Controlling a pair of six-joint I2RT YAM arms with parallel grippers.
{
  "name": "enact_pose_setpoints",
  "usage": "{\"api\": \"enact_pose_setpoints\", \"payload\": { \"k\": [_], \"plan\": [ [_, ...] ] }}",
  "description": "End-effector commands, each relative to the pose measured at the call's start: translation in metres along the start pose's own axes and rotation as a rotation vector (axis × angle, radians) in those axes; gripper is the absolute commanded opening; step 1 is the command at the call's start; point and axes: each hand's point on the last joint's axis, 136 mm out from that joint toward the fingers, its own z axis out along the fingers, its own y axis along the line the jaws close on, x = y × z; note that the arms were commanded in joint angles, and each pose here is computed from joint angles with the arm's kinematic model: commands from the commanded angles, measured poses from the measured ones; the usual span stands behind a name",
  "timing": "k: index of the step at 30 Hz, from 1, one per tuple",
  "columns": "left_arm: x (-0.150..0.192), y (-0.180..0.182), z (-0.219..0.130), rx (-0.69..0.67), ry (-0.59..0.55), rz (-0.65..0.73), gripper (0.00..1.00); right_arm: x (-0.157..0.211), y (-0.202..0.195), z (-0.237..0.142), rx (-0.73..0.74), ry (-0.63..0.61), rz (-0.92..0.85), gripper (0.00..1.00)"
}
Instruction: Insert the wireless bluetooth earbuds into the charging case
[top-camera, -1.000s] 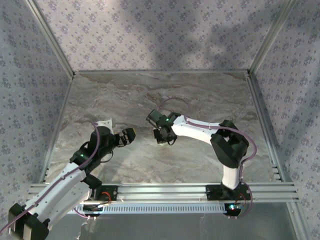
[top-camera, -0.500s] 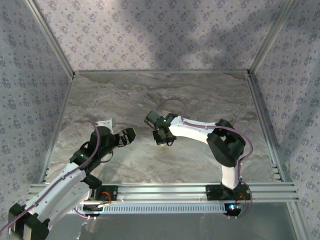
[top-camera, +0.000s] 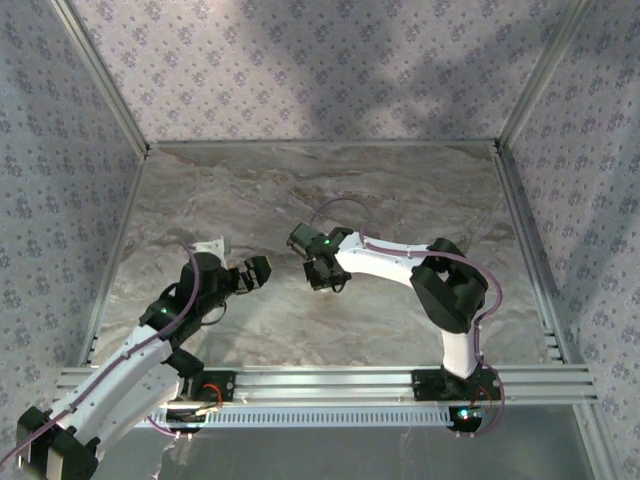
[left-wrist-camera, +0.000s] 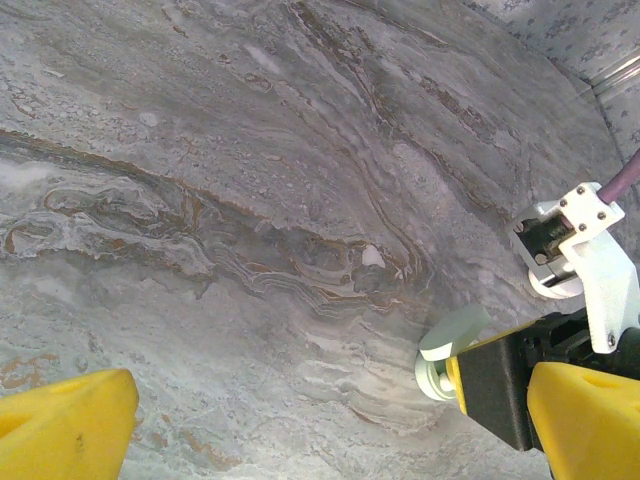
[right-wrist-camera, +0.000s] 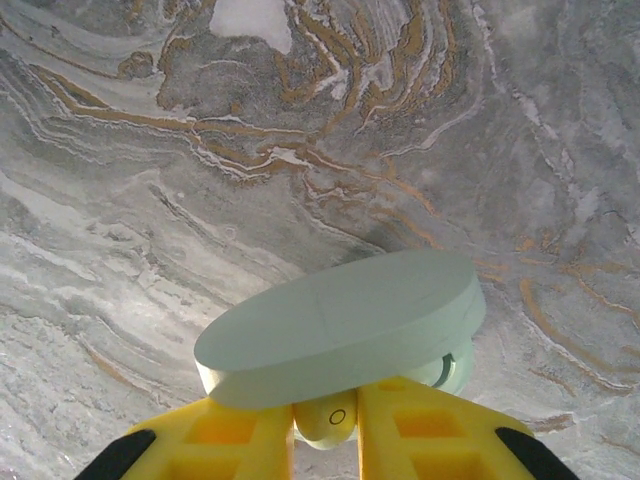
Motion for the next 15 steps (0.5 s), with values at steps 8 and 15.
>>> {"api": "enact_pose_setpoints", "payload": {
  "k": [8,15],
  "plan": [
    [-0.0075,-0.0040,-0.0024,0.020,-0.029,-0.016,1.00,0.0005,0.0052,-0.0073,-0.006,0.001,-0.015,0.25],
    [-0.0072,-0.0039,-0.0020,0.021,-0.028,-0.018,1.00,0.0012,0.0073,-0.0070,-0.018,0.005,-0.015,0.27]
  ]
}}
